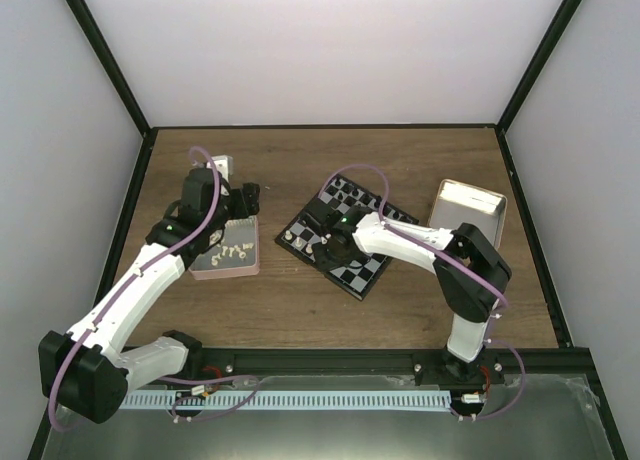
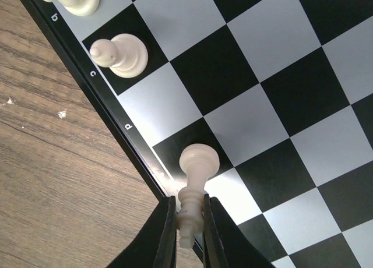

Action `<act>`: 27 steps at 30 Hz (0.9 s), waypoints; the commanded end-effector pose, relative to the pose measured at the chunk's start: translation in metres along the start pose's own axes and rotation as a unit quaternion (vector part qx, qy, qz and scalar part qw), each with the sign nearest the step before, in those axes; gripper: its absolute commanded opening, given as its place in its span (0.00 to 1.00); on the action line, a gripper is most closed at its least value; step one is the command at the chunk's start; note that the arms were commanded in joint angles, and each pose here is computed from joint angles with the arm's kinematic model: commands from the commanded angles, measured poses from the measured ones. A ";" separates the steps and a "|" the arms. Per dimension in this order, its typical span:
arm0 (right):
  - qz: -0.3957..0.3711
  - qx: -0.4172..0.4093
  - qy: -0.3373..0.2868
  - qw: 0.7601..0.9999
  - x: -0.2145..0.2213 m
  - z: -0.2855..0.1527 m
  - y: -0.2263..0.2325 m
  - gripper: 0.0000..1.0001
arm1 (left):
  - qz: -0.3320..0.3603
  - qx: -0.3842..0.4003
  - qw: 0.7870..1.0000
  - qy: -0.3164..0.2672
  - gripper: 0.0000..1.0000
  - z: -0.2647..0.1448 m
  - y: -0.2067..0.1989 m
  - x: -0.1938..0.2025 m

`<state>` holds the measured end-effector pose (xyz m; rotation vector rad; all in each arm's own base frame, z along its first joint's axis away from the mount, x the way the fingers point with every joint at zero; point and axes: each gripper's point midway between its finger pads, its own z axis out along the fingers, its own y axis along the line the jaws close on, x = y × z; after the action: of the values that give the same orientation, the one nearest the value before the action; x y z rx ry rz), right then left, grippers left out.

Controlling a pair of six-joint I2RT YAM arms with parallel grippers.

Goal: Set up the chess pieces on the board
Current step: Place the chess piece on the chessboard.

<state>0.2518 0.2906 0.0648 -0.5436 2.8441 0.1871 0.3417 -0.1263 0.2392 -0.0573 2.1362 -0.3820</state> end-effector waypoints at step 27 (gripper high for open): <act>0.114 -0.001 -0.208 0.971 -0.055 -0.085 -0.021 0.57 | -0.062 -0.085 0.994 0.017 0.85 0.011 0.034 0.019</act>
<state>0.2750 0.2895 0.1092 -0.3550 2.6750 0.2387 0.3434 -0.1148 0.2340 -0.1574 2.1445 -0.3398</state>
